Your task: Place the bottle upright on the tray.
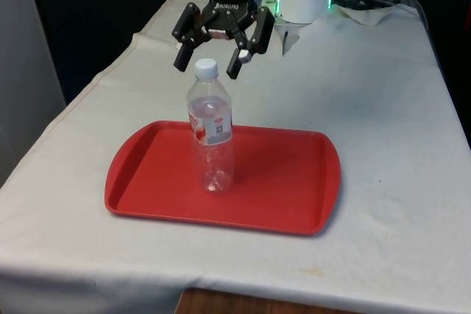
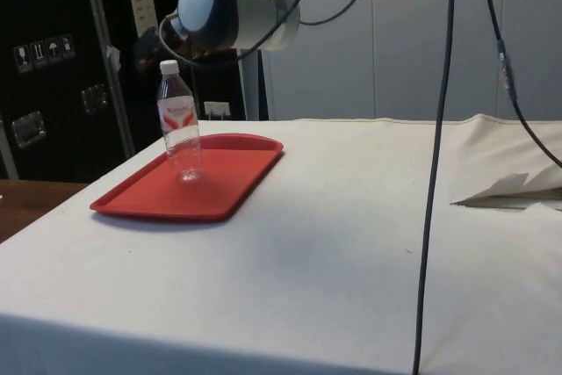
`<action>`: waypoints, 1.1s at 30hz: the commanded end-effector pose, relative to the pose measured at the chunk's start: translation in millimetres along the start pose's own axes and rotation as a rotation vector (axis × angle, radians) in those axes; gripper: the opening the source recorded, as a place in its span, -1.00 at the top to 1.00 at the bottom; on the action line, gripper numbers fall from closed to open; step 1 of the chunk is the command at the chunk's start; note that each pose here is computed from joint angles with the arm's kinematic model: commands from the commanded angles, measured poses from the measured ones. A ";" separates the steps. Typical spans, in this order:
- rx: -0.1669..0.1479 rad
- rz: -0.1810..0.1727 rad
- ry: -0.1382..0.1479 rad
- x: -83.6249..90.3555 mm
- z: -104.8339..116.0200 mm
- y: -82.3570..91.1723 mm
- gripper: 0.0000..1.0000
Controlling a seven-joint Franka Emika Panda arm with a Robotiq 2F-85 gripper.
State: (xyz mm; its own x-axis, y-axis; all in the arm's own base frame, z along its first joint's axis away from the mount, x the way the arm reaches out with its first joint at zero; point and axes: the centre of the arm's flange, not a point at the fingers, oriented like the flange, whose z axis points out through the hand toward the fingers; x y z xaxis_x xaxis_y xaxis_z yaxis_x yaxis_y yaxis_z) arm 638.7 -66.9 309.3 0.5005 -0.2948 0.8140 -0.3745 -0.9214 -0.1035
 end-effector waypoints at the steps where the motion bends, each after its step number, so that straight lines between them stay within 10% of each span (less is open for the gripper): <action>1: -0.008 0.003 -0.006 1.4 -2.0 3.8 -1.00; 33: 0.059 -0.008 0.029 66.6 -25.0 -10.1 -1.00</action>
State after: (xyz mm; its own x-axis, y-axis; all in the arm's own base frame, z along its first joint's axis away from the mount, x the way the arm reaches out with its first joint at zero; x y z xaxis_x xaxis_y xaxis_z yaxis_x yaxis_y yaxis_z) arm 656.9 -69.7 378.5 0.4730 -0.2819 0.8348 -0.3237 -0.9368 -0.1329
